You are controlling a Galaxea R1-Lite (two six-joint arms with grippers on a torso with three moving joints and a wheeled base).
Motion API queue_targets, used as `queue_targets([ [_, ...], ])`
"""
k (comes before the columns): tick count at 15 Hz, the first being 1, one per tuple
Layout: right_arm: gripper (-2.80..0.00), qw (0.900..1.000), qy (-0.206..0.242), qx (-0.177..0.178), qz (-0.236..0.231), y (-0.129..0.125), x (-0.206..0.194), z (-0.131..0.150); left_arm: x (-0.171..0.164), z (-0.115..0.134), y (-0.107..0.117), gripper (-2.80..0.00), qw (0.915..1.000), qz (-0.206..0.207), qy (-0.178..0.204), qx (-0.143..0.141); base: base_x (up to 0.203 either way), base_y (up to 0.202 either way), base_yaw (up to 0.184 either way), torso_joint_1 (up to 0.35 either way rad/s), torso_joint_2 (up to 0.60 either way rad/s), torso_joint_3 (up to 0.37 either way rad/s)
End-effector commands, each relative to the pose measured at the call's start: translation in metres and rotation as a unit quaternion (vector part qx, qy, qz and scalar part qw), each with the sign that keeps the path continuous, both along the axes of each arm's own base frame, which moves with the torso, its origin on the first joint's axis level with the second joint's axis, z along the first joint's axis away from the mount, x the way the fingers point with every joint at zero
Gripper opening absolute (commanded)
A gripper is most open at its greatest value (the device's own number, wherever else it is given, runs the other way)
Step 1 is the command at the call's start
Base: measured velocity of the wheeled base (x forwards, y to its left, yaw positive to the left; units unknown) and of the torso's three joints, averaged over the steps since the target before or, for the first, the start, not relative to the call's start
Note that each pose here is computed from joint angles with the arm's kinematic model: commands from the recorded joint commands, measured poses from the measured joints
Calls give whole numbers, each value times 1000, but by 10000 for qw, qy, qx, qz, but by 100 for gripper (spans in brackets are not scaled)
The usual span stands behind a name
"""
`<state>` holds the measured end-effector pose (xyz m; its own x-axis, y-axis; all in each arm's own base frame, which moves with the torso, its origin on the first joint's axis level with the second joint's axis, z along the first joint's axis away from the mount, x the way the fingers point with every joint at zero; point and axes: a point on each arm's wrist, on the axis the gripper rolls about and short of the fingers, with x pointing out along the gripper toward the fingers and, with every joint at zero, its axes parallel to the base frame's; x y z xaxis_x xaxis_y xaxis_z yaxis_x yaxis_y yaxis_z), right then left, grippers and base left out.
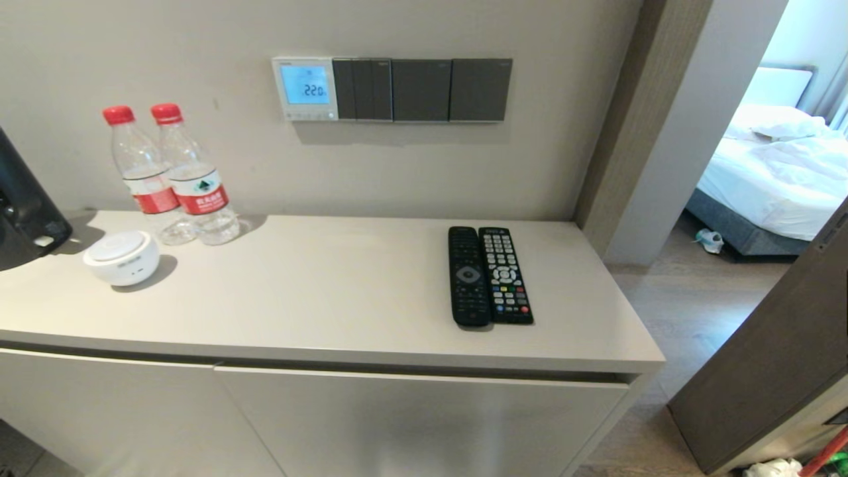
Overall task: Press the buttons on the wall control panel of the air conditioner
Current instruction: Turn off the central air conditioner
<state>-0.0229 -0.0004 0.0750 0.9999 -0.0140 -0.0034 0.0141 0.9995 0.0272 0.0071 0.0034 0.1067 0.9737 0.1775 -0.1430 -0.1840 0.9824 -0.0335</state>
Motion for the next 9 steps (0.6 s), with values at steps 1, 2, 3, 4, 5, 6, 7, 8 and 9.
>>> queue_targets([
  [1,-280,10000,-9,2,1,0,0,0,-3,-8,-1,-280,9999,-136,-37,-2,0,0,0,0,0,0],
  [2,-280,10000,-9,2,1,0,0,0,-3,-8,-1,-280,9999,-166,-40,-7,0,0,0,0,0,0],
  [3,-280,10000,-9,2,1,0,0,0,-4,-8,-1,-280,9998,-181,-61,0,0,0,0,0,0,0],
  [4,-280,10000,-5,2,1,0,0,0,-4,-8,-1,-280,9998,-199,-95,0,0,0,0,0,0,0],
  [5,-280,10000,-2,2,1,0,0,0,-6,-8,-1,-280,9995,-265,-168,2,0,0,0,0,0,0],
  [6,-280,10000,-5,2,1,0,0,0,-8,-8,-2,-280,9988,-432,-251,-15,0,0,0,0,0,0],
  [7,-280,10000,-9,2,1,0,0,0,-8,-12,-3,-280,9986,-486,-225,-27,0,0,0,0,0,0],
  [8,-280,10000,-9,2,1,0,0,0,-10,-15,-3,-280,9985,-504,-188,-43,0,0,0,0,0,0],
  [9,-280,10000,-9,2,1,0,0,0,-12,-18,-3,-280,9985,-528,-141,-52,0,0,0,0,0,0],
])
